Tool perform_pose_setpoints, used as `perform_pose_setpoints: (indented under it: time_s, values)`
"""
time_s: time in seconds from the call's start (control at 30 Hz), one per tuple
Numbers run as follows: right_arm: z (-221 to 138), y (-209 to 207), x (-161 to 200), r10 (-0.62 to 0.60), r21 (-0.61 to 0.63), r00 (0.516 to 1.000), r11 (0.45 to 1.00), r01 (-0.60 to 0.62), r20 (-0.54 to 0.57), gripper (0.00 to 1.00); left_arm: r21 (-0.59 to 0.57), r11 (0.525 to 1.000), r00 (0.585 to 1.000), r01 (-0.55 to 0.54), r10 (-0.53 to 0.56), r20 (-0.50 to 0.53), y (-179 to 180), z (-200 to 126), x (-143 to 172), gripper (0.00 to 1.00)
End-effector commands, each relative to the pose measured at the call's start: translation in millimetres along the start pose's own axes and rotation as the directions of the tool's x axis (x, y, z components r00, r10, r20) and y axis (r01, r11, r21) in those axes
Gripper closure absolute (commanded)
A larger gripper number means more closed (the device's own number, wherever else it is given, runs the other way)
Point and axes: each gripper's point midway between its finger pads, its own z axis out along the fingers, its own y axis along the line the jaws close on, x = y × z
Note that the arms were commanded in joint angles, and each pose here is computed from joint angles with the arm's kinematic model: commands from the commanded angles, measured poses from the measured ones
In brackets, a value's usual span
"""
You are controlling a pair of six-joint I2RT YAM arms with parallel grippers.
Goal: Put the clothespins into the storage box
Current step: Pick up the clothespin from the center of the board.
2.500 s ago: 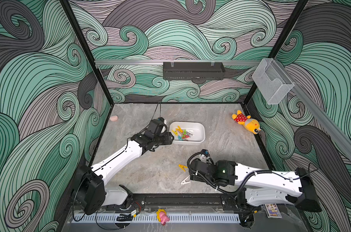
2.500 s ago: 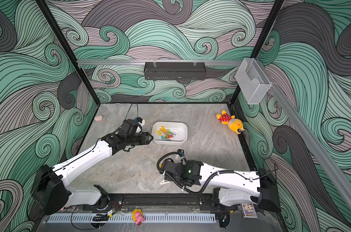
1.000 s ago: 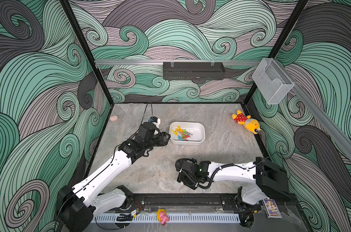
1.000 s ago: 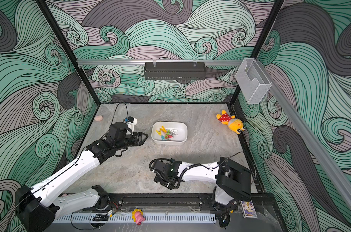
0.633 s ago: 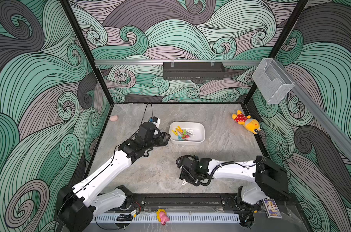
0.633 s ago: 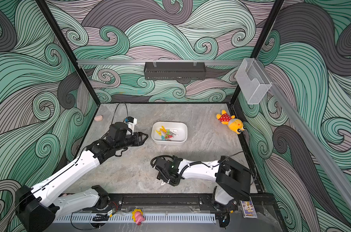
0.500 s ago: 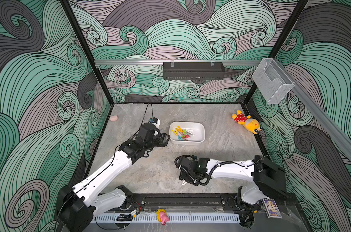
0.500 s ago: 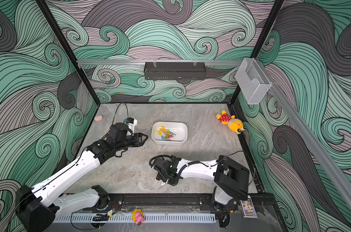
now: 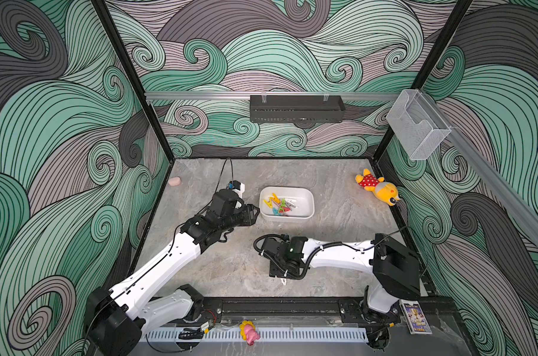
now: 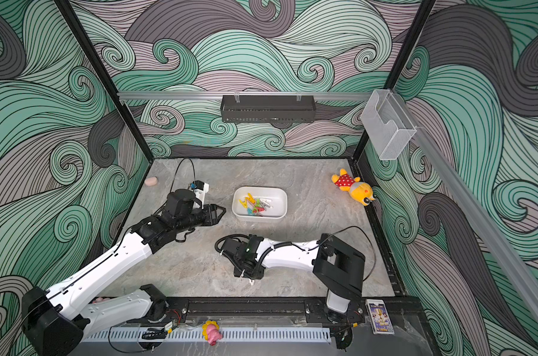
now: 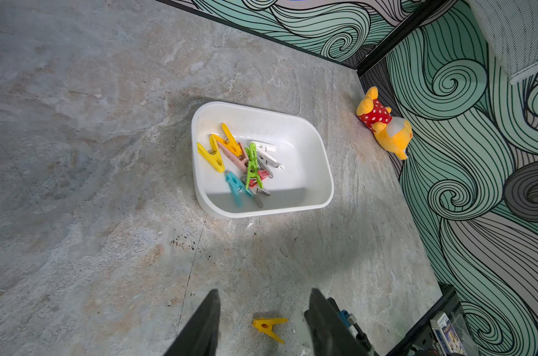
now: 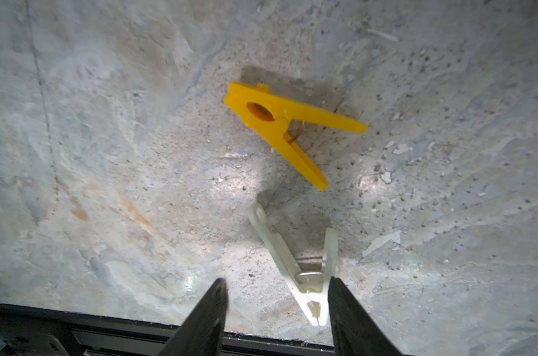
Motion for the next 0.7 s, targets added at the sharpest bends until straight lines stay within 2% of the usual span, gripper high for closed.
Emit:
perform_pose_setpoints:
  time_s: [0.0, 0.1, 0.3, 0.4, 0.43, 0.67]
  values:
    - [-13, -6, 2, -0.124, 0.095, 0.992, 0.988, 0.121, 0.028, 0.41, -0.023, 1.000, 1.000, -0.020, 0.021, 0.014, 4, -5, -2, 0.51]
    - [-20, -4, 4, -0.168, 0.119, 0.984, 0.980, 0.161, 0.053, 0.36, -0.029, 0.999, 1.000, -0.021, 0.021, 0.017, 5, -5, -3, 0.51]
    - [-15, -18, 7, -0.137, 0.143, 0.989, 0.981, 0.128, 0.052, 0.34, -0.037, 0.999, 1.000, -0.023, 0.024, 0.019, 7, -4, -3, 0.51]
    - [-13, -21, 6, -0.129, 0.142, 0.990, 0.983, 0.120, 0.055, 0.23, -0.040, 0.999, 0.999, -0.024, 0.025, 0.022, 7, -5, -4, 0.51]
    - [-12, -21, 7, -0.129, 0.138, 0.990, 0.983, 0.121, 0.054, 0.22, -0.042, 0.999, 0.999, -0.024, 0.025, 0.024, 7, -6, -5, 0.51]
    - [3, -21, 7, -0.129, 0.121, 0.991, 0.985, 0.125, 0.026, 0.27, -0.064, 0.997, 0.999, -0.031, 0.033, 0.029, 11, -9, -5, 0.51]
